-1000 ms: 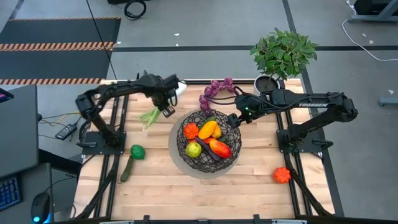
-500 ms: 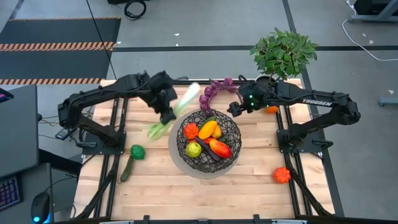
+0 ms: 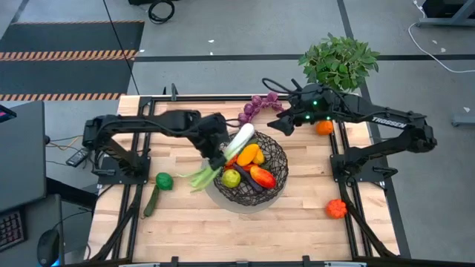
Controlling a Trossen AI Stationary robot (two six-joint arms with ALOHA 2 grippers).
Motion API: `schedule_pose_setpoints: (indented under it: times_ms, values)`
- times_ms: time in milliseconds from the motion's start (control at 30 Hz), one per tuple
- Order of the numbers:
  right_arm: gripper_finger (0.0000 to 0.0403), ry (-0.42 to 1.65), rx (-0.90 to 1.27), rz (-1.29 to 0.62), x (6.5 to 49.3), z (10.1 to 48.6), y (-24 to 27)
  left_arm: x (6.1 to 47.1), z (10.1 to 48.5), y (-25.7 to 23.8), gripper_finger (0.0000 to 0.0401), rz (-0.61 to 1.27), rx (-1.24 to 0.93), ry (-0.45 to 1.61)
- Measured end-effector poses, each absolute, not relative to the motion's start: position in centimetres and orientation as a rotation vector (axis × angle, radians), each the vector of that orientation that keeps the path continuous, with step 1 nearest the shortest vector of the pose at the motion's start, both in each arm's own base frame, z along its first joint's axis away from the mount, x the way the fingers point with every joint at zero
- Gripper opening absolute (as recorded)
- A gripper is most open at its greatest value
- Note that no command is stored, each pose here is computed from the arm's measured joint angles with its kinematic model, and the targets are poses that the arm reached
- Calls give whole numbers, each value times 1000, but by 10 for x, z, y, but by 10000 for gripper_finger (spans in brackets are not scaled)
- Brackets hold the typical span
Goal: Build produce basket
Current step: Put the green spring onions into the black wire basket, then put the green lime into the black wire basket
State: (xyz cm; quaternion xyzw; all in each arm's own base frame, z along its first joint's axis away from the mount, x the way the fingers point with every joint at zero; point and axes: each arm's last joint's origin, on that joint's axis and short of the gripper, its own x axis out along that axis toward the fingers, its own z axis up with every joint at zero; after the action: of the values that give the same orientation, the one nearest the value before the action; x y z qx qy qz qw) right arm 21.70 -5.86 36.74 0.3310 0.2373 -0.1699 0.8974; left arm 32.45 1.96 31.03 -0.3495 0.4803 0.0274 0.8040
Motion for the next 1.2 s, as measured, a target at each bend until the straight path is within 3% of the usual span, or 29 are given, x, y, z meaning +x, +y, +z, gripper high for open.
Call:
schedule_pose_setpoints:
  times_ms: [267, 767, 1200]
  values:
    - [374, 495, 679, -254, 209, 373, -56, 354, 295, 16, 96, 92, -855, 945]
    - [374, 503, 698, -284, 214, 371, -45, 359, 299, 17, 270, 51, -830, 880]
    - [374, 458, 824, -401, 215, 370, -43, 356, 304, 22, 288, 82, -717, 837]
